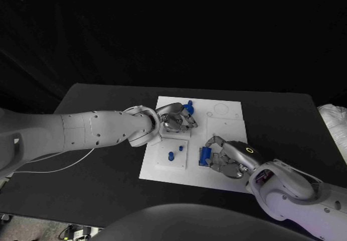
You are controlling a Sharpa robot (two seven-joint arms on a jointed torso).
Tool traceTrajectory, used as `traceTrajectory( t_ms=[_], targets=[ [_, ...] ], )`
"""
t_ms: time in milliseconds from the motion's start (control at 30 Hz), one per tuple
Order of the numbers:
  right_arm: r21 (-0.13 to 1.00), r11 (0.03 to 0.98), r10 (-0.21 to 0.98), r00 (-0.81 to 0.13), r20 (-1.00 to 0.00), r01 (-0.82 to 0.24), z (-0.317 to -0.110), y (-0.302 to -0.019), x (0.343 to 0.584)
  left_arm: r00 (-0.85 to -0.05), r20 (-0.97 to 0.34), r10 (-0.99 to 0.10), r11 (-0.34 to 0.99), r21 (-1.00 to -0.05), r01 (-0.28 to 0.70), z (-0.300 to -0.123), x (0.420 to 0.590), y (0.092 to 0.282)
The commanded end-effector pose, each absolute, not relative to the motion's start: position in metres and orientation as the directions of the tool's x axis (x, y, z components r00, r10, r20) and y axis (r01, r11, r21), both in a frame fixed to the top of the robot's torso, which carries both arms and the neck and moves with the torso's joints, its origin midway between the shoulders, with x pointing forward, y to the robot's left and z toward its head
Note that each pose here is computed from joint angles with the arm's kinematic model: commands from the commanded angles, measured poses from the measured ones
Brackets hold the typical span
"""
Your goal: Assemble the parts on the task board
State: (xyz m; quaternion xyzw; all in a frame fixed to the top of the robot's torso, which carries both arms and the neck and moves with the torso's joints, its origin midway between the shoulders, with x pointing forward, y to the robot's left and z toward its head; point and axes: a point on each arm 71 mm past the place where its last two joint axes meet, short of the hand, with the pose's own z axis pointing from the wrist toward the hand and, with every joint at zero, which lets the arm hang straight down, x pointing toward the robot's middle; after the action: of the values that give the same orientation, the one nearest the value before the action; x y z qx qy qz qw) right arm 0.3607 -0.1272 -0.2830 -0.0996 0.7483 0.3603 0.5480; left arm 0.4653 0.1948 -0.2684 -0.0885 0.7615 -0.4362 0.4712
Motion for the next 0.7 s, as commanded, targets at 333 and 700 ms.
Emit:
traceTrajectory(
  t_ms=[333, 700],
  targets=[
    [0.433, 0.723, 0.237, -0.396, -0.887, -0.538, -0.2842, -0.1267, 0.3593, -0.556, -0.631, -0.541, 0.597, -0.754, 0.275, -0.2689, 0.4641, 0.1923],
    [0.419, 0.716, 0.265, -0.338, -0.903, -0.559, -0.2783, -0.1263, 0.3571, -0.555, -0.631, -0.542, 0.596, -0.754, 0.275, -0.2691, 0.4638, 0.1923]
  ],
)
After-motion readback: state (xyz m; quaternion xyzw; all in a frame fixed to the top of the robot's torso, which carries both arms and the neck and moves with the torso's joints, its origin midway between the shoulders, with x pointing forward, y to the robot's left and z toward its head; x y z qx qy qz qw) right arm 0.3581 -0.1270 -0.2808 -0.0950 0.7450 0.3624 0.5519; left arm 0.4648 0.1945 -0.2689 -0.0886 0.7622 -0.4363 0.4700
